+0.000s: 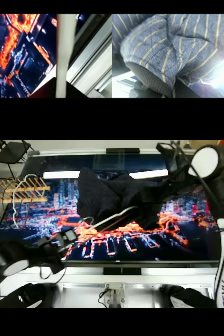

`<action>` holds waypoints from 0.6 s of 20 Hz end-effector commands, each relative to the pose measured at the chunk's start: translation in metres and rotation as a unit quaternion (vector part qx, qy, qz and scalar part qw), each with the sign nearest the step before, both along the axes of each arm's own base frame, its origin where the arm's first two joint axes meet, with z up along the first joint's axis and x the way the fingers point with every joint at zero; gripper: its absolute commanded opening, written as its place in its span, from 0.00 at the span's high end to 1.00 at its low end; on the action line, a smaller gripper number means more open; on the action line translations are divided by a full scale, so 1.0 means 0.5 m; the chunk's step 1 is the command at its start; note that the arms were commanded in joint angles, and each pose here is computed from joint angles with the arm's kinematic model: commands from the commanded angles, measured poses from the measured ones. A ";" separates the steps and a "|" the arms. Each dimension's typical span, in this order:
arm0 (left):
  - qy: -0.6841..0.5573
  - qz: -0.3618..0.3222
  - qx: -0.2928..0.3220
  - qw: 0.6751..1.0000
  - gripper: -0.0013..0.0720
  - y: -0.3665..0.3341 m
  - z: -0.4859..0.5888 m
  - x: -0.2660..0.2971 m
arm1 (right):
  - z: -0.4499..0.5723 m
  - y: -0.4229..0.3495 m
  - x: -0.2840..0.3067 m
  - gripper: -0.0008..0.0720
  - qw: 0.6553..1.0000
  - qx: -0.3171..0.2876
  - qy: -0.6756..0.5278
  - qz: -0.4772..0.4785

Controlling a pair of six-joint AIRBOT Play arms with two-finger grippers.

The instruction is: Fold the shirts.

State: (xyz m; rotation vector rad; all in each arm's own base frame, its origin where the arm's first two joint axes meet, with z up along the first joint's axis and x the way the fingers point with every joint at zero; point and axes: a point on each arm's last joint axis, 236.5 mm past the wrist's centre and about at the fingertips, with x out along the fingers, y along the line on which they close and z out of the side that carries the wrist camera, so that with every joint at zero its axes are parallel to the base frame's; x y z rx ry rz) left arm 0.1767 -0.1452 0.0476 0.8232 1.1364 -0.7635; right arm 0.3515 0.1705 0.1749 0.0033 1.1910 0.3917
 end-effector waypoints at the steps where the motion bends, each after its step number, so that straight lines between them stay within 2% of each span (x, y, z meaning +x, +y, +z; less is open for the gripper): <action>1: -0.011 0.003 -0.018 1.000 0.91 -0.057 -0.037 0.055 | 0.006 0.038 -0.008 0.85 1.000 0.008 -0.010 0.018; 7: -0.029 0.017 -0.061 0.998 0.91 -0.148 -0.030 0.129 | 0.026 0.118 -0.051 0.85 0.996 0.002 -0.031 0.082; 8: -0.031 0.001 -0.068 0.997 0.92 -0.163 -0.021 0.133 | 0.045 0.127 -0.048 0.85 0.995 -0.002 -0.052 0.087; 10: -0.021 -0.096 -0.077 0.992 0.91 -0.202 -0.014 0.112 | 0.088 0.133 -0.033 0.85 0.992 -0.003 -0.095 0.087; 12: -0.027 -0.140 -0.085 0.986 0.91 -0.219 -0.007 0.106 | 0.108 0.119 -0.023 0.85 0.990 -0.014 -0.114 0.080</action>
